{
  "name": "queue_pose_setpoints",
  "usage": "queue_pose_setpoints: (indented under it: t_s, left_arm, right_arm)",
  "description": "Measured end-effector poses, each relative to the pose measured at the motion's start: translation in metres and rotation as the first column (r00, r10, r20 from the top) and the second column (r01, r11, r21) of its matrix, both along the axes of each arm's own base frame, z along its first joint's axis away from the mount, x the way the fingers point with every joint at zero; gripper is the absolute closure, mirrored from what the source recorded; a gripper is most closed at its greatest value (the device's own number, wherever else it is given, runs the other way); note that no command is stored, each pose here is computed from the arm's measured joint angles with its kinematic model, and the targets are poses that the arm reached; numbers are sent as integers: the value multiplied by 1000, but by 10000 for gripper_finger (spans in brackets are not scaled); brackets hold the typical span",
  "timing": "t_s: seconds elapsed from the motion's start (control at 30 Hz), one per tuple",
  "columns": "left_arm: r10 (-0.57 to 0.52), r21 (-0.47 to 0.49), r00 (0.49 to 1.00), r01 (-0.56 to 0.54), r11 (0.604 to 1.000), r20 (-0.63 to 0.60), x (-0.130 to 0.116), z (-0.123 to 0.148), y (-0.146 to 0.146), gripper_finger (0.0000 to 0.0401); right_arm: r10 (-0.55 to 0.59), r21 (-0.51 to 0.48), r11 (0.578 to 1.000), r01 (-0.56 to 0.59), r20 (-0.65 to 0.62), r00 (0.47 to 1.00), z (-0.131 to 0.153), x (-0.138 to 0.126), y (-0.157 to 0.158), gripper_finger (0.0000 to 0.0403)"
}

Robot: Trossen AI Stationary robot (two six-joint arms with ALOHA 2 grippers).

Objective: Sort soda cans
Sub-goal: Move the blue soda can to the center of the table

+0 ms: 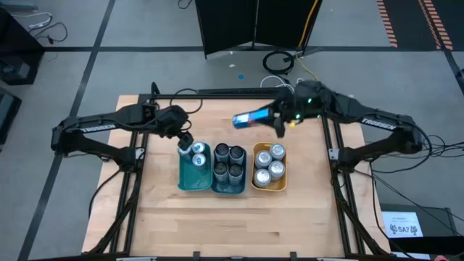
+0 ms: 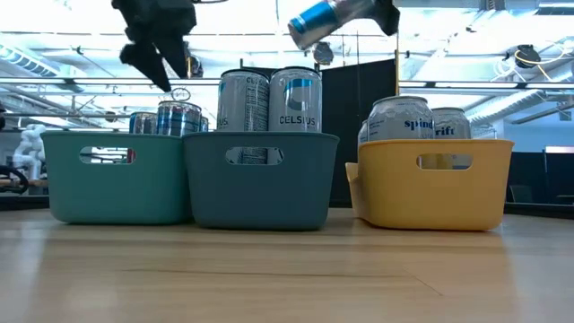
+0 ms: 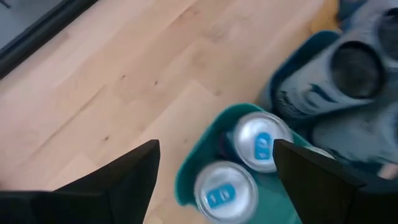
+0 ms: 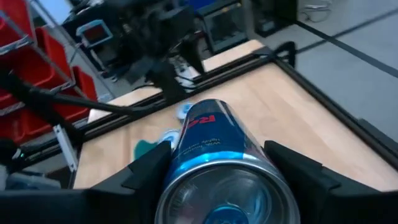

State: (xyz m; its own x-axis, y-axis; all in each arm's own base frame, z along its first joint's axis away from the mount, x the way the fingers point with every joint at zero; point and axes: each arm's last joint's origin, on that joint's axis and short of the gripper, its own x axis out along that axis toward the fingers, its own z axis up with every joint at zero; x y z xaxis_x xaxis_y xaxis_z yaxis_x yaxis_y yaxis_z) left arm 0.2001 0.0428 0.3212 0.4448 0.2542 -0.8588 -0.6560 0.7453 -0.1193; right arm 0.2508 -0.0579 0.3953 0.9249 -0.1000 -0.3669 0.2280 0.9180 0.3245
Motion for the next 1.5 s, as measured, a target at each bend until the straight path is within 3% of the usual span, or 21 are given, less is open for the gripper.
queue_pose_setpoints:
  t_s: [0.3,0.53,0.83,1.13,1.5]
  left_arm:
    - [-20,-41,979,28,999,204,-40,30,-28,79]
    - [-63,-69,961,84,994,269,-54,37,-42,79]
    - [-96,-81,964,120,989,248,-53,35,-49,79]
    - [-13,-167,965,58,984,261,-52,34,-55,79]
    - [-71,-164,969,112,980,237,-45,31,-67,79]
  right_arm:
    - [87,9,996,-87,19,996,-19,48,55,179]
    - [145,-14,989,-145,39,989,-26,76,100,178]
    - [271,-60,955,-291,-228,935,-27,102,151,178]
    - [248,-108,938,-328,-450,858,-24,121,186,177]
    - [227,-44,945,-324,-627,746,-83,153,233,177]
